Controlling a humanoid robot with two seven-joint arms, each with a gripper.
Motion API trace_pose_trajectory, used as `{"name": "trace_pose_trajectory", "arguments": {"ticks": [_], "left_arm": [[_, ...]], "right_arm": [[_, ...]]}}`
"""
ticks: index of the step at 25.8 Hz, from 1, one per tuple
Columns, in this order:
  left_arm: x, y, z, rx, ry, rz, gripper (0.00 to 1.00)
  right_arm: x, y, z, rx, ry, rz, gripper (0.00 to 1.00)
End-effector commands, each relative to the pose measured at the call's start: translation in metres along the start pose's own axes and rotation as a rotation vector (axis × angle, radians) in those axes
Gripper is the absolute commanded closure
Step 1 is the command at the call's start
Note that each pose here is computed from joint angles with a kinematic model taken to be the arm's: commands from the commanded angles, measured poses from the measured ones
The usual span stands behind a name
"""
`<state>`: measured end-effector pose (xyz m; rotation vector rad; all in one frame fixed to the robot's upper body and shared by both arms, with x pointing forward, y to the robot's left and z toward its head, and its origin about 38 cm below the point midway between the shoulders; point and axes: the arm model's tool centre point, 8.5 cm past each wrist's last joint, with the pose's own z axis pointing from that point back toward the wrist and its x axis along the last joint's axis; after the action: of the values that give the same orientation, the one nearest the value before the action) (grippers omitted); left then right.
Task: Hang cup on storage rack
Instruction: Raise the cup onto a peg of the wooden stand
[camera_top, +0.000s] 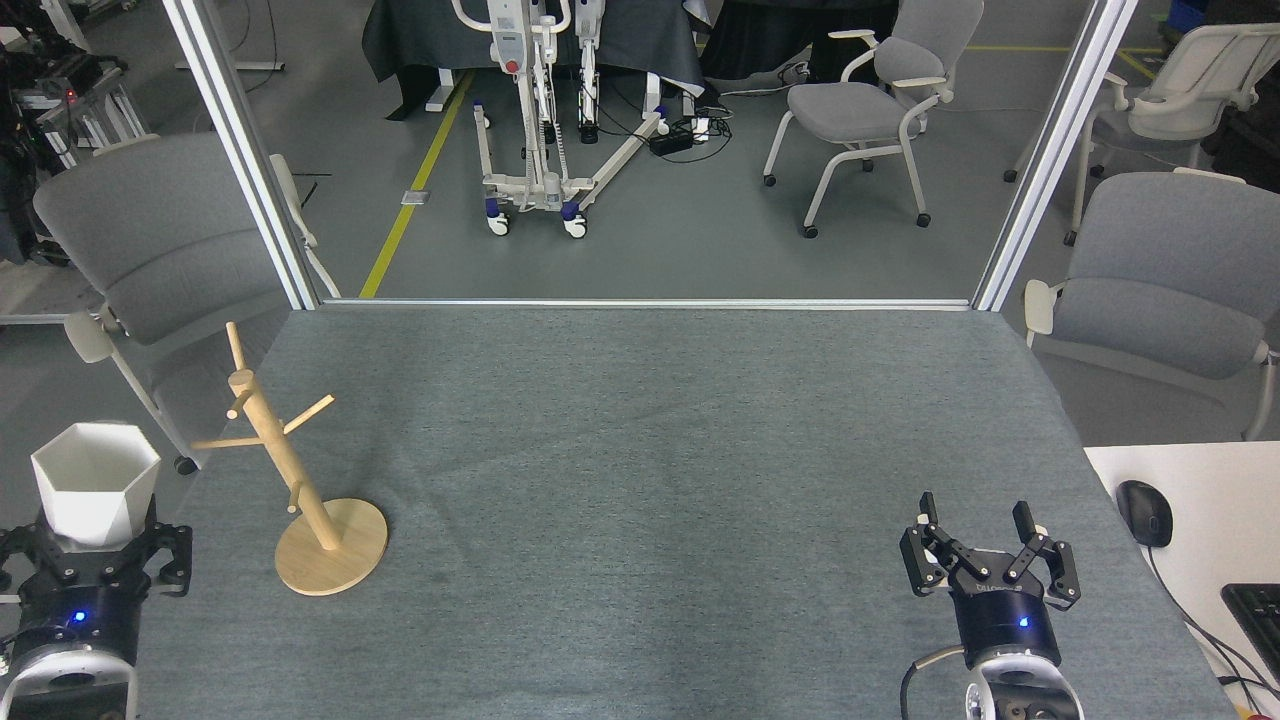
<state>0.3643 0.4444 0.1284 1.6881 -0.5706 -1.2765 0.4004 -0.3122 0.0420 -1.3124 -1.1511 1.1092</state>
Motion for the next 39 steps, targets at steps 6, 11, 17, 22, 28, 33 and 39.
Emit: {"name": "trace_pose_trajectory", "arguments": {"ticks": [6, 11, 17, 22, 28, 33, 39], "left_arm": [[0.037, 0.016, -0.005, 0.005, -0.059, -0.061, 1.0], [0.04, 0.016, -0.005, 0.005, -0.067, -0.078, 1.0], [0.045, 0.018, -0.002, 0.018, -0.08, -0.101, 1.0], [0.056, 0.017, 0.002, 0.018, -0.109, -0.126, 1.0], [0.072, 0.015, 0.006, 0.009, -0.145, -0.174, 1.0], [0.082, 0.014, 0.009, -0.002, -0.16, -0.169, 1.0], [0.09, 0.01, 0.01, -0.019, -0.171, -0.154, 0.22]], "right_arm": [[-0.003, -0.002, -0.001, -0.004, 0.009, -0.003, 0.01], [-0.003, -0.001, -0.001, -0.001, 0.01, -0.004, 0.01], [-0.004, -0.002, -0.001, -0.002, 0.01, -0.003, 0.01], [-0.003, -0.001, -0.001, 0.001, 0.009, -0.004, 0.01], [-0.001, 0.002, 0.001, 0.006, 0.007, -0.003, 0.01], [0.001, 0.002, 0.001, 0.007, 0.005, -0.005, 0.01], [0.003, 0.001, 0.0, 0.006, 0.002, -0.006, 0.01]]}}
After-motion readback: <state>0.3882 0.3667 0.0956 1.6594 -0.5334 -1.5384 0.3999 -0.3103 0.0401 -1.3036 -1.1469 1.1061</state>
